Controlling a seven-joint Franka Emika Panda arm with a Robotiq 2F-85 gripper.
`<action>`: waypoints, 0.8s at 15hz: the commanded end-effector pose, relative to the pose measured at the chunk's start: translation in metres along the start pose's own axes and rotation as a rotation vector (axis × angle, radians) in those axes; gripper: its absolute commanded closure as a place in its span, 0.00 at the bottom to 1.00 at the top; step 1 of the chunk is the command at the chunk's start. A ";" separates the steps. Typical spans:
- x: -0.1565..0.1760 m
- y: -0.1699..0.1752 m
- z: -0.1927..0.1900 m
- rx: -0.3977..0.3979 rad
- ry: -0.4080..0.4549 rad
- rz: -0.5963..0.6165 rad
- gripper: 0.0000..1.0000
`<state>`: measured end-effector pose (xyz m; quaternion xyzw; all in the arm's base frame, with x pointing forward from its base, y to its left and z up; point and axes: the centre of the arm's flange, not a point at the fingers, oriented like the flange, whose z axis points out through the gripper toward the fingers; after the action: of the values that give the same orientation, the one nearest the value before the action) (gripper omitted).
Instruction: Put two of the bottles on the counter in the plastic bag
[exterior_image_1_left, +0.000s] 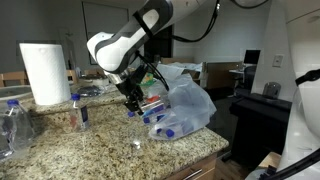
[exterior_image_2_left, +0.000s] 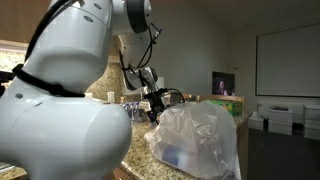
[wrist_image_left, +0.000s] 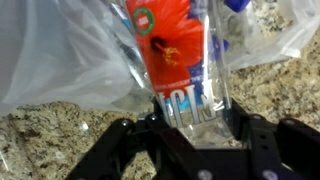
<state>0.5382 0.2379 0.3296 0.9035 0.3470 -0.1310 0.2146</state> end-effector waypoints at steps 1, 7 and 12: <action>-0.014 -0.003 0.004 -0.090 -0.089 -0.100 0.64; -0.020 -0.016 0.011 -0.154 -0.227 -0.312 0.64; -0.026 -0.025 0.032 -0.232 -0.391 -0.471 0.64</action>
<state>0.5104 0.2327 0.3117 0.7742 0.4786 -0.2698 0.3142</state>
